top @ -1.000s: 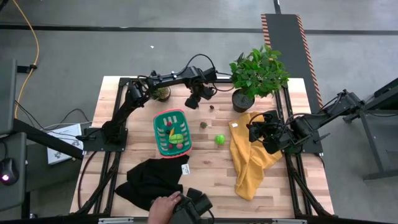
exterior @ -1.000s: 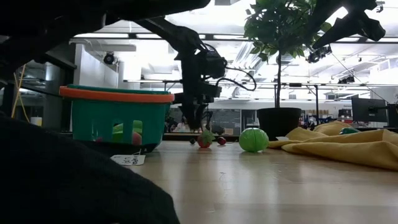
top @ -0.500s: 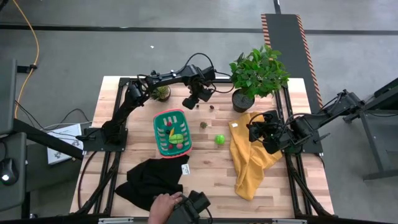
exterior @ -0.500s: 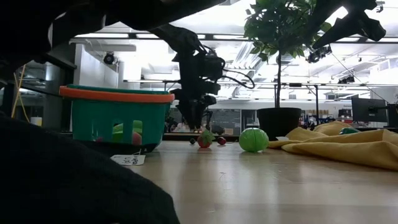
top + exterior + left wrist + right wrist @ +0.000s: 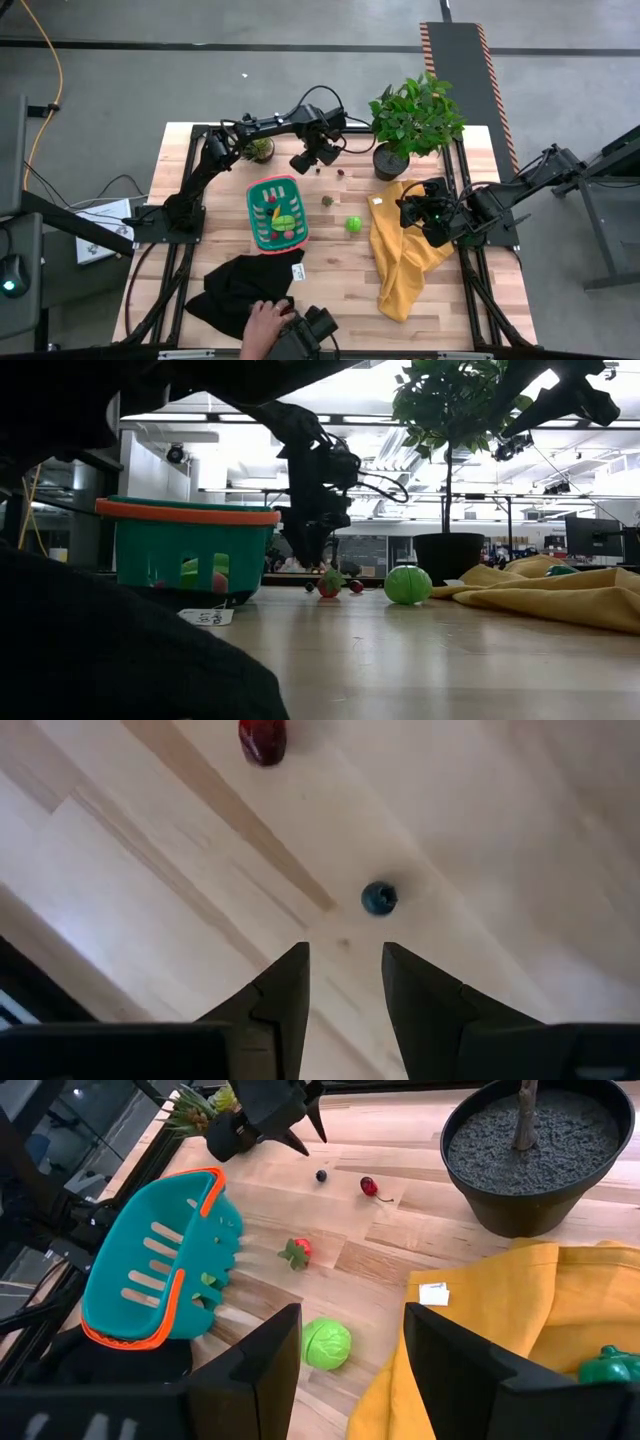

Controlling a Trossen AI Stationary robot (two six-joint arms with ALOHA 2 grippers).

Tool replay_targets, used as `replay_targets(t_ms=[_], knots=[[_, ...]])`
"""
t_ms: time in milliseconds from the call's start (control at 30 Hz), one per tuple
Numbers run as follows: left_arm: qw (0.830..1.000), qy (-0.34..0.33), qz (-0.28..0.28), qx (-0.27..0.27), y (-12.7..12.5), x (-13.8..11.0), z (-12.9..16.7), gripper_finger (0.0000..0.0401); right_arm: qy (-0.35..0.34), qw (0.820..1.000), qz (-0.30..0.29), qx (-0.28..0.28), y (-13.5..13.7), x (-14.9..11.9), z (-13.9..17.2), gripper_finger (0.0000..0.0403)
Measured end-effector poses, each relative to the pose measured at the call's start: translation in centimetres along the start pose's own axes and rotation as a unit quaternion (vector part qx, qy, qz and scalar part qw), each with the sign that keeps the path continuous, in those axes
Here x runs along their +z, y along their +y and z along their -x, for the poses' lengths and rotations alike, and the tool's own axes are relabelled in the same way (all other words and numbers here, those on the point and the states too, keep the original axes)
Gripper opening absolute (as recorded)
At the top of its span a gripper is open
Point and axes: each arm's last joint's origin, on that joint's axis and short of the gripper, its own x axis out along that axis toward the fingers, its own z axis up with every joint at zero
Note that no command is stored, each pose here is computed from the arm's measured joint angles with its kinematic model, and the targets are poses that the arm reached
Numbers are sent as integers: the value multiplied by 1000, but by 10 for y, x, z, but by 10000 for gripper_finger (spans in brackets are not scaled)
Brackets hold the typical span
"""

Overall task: Pick and placing Produce into tupperware
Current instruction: Put the blueberry in the green basket

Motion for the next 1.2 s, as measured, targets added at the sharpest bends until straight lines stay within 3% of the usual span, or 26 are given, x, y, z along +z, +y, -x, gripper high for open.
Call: replay_targets(t_ms=[267, 533, 733, 1200], knots=[[999, 47, -5, 22, 2, -2, 0, 115, 0, 1000, 1, 0, 0, 0, 0, 169], [998, 44, 23, 37, 4, -1, 0, 115, 0, 1000, 5, 0, 0, 0, 0, 169], [995, 28, 88, 34, 4, -1, 0, 115, 0, 1000, 5, 0, 0, 0, 0, 169], [997, -35, 63, 21, 7, 1, 0, 115, 13, 1000, -13, 6, 2, -1, 0, 169]])
